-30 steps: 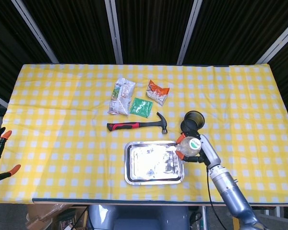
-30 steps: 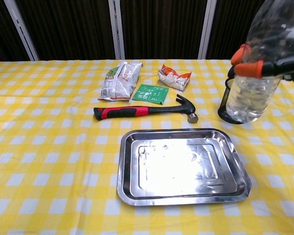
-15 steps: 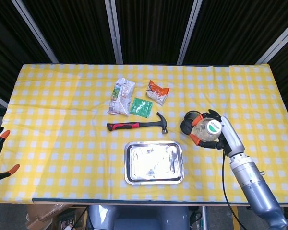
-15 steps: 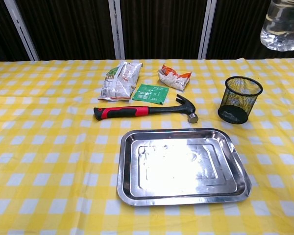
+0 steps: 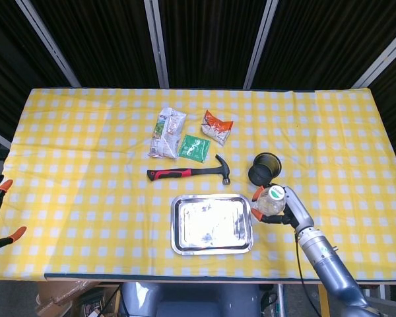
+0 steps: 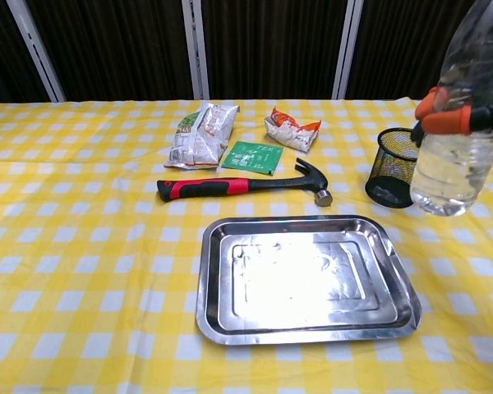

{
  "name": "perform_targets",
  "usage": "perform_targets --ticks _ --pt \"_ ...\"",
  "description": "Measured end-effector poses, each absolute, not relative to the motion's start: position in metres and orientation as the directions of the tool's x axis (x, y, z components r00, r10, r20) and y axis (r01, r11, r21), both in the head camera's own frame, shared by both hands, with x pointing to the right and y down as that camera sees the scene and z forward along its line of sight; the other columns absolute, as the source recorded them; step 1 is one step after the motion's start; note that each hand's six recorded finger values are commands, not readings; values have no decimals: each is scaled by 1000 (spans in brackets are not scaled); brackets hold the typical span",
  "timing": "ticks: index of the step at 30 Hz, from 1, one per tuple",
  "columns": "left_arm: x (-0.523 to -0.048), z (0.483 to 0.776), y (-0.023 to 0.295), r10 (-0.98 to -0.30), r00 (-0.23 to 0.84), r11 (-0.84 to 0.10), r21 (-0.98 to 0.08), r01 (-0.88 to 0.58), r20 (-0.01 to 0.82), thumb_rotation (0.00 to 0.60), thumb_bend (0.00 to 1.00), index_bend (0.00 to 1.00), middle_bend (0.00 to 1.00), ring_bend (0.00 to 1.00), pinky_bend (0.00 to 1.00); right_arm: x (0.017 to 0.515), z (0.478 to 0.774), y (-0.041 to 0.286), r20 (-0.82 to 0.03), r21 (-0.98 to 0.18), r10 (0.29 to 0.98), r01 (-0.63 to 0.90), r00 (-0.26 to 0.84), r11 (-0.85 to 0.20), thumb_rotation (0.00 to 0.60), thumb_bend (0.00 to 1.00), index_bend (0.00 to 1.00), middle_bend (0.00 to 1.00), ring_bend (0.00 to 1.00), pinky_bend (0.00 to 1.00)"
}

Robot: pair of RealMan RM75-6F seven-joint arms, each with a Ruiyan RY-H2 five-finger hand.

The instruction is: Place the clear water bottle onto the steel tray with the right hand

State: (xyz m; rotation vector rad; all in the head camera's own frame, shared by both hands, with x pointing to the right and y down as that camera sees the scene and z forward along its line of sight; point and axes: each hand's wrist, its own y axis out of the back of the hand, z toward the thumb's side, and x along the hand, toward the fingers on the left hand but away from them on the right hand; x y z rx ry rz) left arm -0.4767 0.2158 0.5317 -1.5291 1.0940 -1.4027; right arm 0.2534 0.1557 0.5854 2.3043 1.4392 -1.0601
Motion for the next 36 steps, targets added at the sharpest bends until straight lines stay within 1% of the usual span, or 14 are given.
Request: perform_targets --ticks 4,8,12,17,21,24,26,29,32,36 --pt "-478 531 215 -945 18 -326 -941 -94 326 600 190 49 0 0 0 248 595 165 -664 -154 689 848 291 -507 600 1000 884 681 314 0" --pt "-478 531 215 -944 20 -331 -939 -95 331 600 190 49 0 0 0 250 584 160 -637 -173 712 846 294 -505 600 1000 884 681 314 0" --pt "-478 531 215 -943 20 -332 -938 -97 331 600 190 49 0 0 0 254 553 145 -584 -224 760 843 286 -490 600 1000 884 682 314 0" --pt "-479 529 215 -945 16 -328 -939 -102 328 600 190 49 0 0 0 257 501 122 -509 -303 814 827 281 -475 600 1000 884 681 314 0" --pt "-481 528 215 -946 13 -324 -940 -106 324 600 190 49 0 0 0 264 455 92 -420 -388 866 809 270 -441 600 1000 884 682 315 0" --pt "-482 527 215 -947 9 -322 -941 -109 323 600 190 49 0 0 0 270 435 81 -390 -414 882 805 264 -424 600 1000 883 682 314 0" --pt "-482 527 215 -946 9 -324 -940 -109 325 600 190 49 0 0 0 273 431 81 -396 -409 881 809 260 -423 600 1000 884 682 314 0" --pt "-481 527 215 -946 12 -325 -940 -108 325 600 190 49 0 0 0 279 437 89 -438 -392 863 810 252 -436 600 1000 884 682 314 0" --pt "-481 527 216 -946 12 -323 -940 -108 323 600 190 49 0 0 0 282 452 101 -490 -376 838 809 240 -452 600 1000 884 682 314 0" --pt "-481 527 216 -946 8 -322 -941 -108 323 600 190 49 0 0 0 283 484 118 -553 -336 798 812 240 -477 600 1000 884 682 314 0"
